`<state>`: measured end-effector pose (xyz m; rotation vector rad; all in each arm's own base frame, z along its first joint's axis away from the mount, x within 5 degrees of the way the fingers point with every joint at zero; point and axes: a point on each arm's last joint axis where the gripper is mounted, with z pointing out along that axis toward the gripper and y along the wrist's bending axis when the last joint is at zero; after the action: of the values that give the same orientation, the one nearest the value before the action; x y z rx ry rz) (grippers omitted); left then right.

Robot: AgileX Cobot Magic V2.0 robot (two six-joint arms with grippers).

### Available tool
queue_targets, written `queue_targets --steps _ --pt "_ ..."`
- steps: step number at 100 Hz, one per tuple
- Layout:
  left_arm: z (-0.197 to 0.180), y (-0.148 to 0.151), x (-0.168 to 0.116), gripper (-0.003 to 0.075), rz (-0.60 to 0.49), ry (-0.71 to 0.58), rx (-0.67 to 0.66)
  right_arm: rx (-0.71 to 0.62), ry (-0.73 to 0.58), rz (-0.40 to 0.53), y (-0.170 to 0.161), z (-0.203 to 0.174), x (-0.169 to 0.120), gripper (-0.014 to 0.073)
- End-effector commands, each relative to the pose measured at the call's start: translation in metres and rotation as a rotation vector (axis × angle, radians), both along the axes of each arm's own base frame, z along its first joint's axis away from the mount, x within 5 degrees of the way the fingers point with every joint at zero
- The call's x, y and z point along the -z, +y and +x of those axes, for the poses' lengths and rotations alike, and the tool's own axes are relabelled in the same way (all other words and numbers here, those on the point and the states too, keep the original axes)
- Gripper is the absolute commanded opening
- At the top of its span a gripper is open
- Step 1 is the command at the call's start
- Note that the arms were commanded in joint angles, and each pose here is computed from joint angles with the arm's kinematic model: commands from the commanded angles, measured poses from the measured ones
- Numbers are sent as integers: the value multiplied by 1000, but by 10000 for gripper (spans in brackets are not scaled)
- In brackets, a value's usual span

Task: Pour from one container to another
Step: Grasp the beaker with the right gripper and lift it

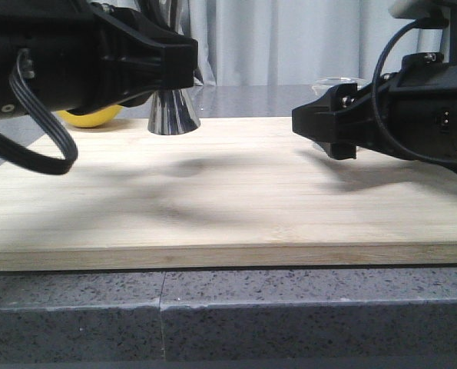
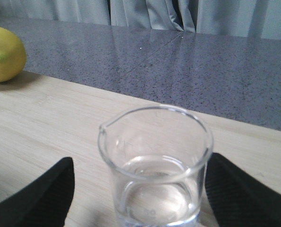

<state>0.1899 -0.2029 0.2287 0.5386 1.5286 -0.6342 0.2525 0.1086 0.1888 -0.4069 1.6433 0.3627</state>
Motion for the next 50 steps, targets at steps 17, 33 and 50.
queue_targets --steps 17,33,50 --pt "-1 -1 -27 -19 -114 -103 0 3 -123 58 2 4 -20 445" --pt "-1 -1 -27 -19 -113 -104 2 3 -140 28 2 4 -21 388" --pt "-1 -1 -27 -19 -112 -105 4 4 -142 29 2 4 -21 384"
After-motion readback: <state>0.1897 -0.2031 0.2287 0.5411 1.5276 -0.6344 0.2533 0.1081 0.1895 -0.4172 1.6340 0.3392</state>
